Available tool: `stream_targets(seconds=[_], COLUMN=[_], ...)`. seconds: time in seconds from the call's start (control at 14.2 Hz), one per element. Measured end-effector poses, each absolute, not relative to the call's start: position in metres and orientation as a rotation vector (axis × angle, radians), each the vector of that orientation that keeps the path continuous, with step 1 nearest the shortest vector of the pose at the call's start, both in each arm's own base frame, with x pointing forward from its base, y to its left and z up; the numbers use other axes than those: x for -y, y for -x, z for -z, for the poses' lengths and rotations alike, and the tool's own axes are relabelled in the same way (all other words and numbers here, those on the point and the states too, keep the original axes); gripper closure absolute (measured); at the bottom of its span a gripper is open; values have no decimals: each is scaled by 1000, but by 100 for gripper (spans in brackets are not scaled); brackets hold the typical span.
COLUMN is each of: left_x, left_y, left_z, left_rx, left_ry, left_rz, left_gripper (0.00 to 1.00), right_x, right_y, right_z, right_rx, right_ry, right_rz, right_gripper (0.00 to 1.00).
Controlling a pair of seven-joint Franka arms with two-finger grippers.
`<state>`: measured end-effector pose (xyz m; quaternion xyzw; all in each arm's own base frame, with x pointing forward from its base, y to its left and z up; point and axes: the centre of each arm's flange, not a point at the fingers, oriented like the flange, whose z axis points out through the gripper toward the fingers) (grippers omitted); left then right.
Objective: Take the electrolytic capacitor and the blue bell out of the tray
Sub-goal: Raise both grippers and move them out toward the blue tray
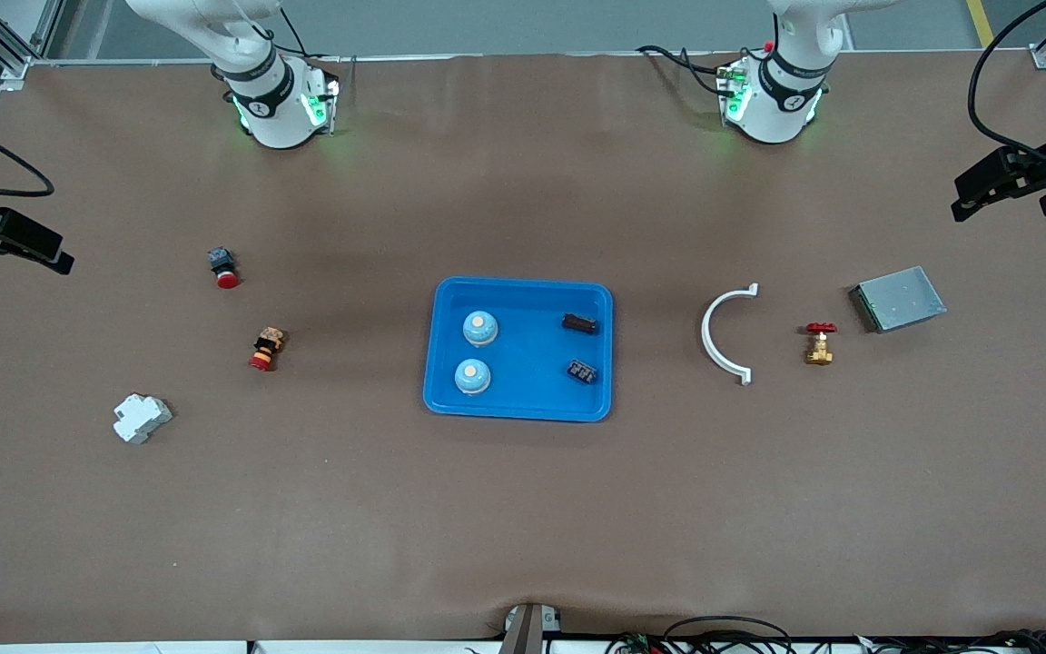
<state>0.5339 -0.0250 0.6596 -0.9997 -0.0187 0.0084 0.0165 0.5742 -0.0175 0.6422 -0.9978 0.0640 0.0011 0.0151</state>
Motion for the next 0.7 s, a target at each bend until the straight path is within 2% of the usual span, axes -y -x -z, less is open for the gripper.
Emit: stream_targets(seconds=[0.7], left_x=[7], left_y=[-534], left_z=[-658], left_rx=[110], left_ry=[3105], left_rz=[-40], left_gripper=[0], right_x=[19], right_y=[-574], right_z=[-649], right_rx=[-203], right_ry=[3105], right_rz=[20], right_gripper=[0])
